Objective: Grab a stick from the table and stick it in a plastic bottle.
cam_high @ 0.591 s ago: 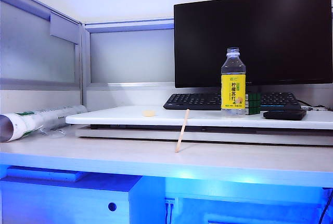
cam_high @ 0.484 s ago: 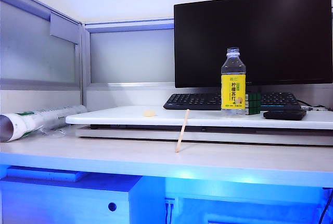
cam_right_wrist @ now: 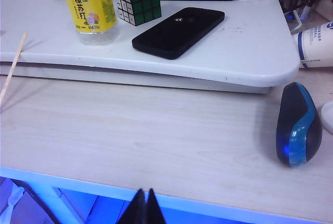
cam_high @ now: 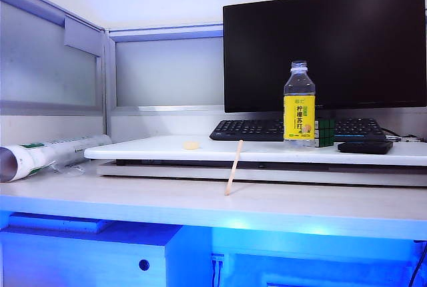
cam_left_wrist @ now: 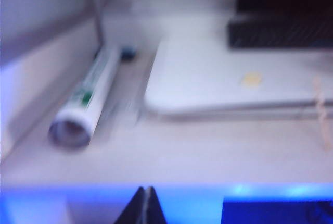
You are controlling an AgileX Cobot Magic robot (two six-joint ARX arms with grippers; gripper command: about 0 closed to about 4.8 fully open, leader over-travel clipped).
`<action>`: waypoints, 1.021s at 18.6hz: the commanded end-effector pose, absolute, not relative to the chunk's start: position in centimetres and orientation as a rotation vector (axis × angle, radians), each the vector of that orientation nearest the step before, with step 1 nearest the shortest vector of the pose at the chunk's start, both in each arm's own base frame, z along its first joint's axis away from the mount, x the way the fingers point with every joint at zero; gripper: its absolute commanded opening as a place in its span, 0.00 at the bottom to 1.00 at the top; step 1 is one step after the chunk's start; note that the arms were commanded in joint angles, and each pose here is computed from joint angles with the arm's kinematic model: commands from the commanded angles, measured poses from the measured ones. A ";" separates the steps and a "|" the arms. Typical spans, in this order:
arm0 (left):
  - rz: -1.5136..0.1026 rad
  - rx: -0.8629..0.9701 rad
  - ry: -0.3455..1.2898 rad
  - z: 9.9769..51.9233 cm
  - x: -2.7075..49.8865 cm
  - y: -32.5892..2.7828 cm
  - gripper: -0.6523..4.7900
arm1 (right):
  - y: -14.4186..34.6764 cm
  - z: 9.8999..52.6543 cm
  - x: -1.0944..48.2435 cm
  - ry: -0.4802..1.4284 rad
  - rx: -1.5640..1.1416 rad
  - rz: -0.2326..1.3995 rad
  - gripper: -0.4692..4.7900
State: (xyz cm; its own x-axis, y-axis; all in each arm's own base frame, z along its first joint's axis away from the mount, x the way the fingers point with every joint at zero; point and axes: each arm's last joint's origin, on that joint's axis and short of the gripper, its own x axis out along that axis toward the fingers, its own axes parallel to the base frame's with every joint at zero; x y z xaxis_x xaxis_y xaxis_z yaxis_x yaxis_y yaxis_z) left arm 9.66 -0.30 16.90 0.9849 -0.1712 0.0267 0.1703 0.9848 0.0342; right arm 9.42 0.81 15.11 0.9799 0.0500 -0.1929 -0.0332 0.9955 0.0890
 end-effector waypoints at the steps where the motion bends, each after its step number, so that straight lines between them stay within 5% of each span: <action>1: -0.260 0.054 -0.169 18.9 9.3 -0.6 0.11 | 0.8 15.5 9.3 0.189 0.087 0.041 0.07; 3: -0.380 0.103 -0.221 20.3 8.8 -0.9 0.20 | 0.9 17.1 9.1 0.124 0.100 0.080 0.07; 4: -0.431 0.137 -0.240 20.7 8.6 -1.1 0.34 | 1.0 17.8 9.1 0.093 0.126 0.111 0.07; 9: -0.526 0.177 -0.290 21.4 8.3 -1.3 0.46 | 1.3 20.7 8.4 -0.015 0.236 0.230 0.10; 11: -0.542 0.180 -0.292 21.4 8.3 -1.4 0.57 | 1.5 22.0 7.9 -0.039 0.239 0.278 0.44; 12: -0.542 0.180 -0.292 21.4 8.3 -1.4 0.64 | 1.5 22.7 7.6 -0.053 0.276 0.298 0.54; 14: -0.541 0.180 -0.292 21.4 8.3 -1.4 0.68 | 1.7 23.3 7.4 -0.045 0.345 0.347 0.59; 16: -0.543 0.179 -0.292 21.4 8.3 -1.4 0.69 | 2.0 23.8 7.8 0.014 0.449 0.424 0.86; 19: -0.556 0.181 -0.293 21.4 8.2 -1.4 0.69 | 2.6 24.5 9.0 0.139 0.549 0.512 1.00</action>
State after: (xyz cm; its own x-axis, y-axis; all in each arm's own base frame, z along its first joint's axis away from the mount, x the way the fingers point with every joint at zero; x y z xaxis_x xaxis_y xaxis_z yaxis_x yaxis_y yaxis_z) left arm 8.34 -1.35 21.11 0.8234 -0.5258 0.2133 0.4797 0.8458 0.2333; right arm 8.75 2.37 23.85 0.8907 0.4546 -0.0056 -0.3932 0.7766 0.4922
